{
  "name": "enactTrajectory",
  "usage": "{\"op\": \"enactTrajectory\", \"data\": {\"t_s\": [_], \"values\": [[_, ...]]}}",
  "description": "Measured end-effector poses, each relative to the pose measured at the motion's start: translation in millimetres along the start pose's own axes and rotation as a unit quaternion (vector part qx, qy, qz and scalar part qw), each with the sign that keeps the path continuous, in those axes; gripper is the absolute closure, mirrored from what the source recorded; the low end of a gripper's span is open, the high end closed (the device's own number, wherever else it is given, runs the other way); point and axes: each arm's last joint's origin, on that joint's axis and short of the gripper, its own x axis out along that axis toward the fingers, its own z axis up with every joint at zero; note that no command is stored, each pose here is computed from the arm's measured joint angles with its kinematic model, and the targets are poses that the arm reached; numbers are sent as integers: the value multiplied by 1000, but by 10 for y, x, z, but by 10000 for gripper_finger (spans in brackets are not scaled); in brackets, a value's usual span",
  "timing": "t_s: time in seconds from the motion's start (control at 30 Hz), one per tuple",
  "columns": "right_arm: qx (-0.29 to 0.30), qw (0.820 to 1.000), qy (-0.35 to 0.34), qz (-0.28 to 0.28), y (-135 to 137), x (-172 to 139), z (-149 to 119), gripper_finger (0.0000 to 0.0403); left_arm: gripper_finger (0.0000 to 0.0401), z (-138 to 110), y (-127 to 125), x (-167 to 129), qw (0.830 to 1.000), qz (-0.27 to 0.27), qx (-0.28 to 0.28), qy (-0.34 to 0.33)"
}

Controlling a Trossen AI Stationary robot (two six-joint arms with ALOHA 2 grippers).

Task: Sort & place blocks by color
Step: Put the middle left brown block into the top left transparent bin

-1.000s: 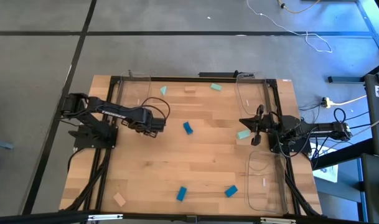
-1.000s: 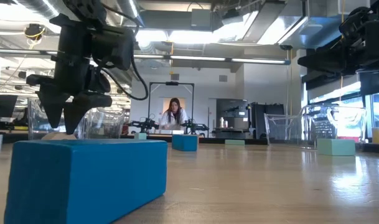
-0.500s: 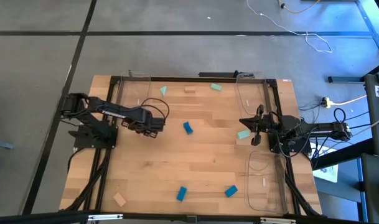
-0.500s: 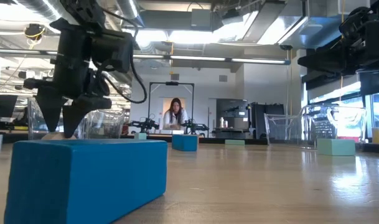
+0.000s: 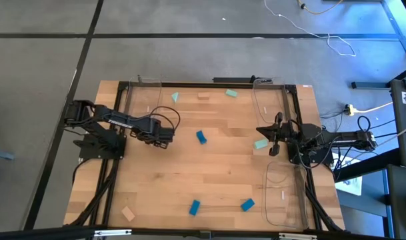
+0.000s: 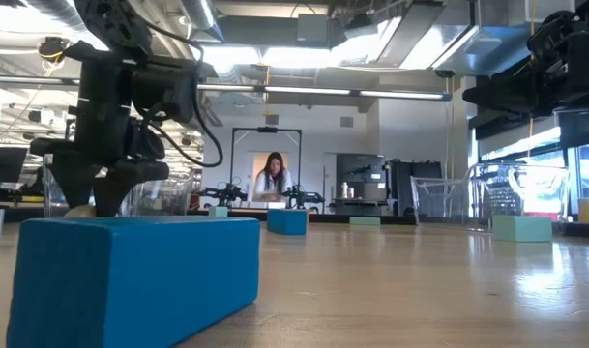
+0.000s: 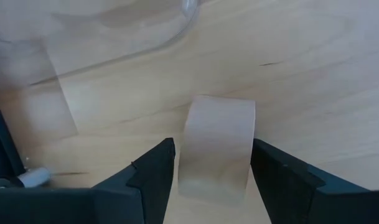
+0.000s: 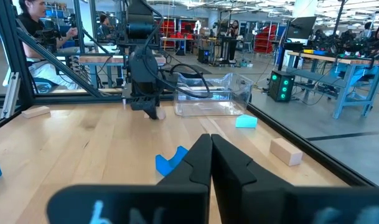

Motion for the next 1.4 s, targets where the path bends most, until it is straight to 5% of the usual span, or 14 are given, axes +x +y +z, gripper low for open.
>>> {"op": "enactTrajectory", "data": {"t_s": [0.27,0.6,0.83,1.0,1.4], "values": [[0,1000,0,0,0,0,0,393,274,0,-7,4,1000,-3,27,1],[2,1000,0,0,0,0,0,393,274,26,-96,-75,998,-22,59,-11],[81,997,0,15,9,0,2,393,274,150,-302,-374,993,-71,87,-48],[83,992,3,100,58,-6,6,393,274,283,-412,-658,987,-95,99,-78],[93,987,6,131,76,-10,6,393,274,801,-195,-1393,987,-8,77,-140]]}}
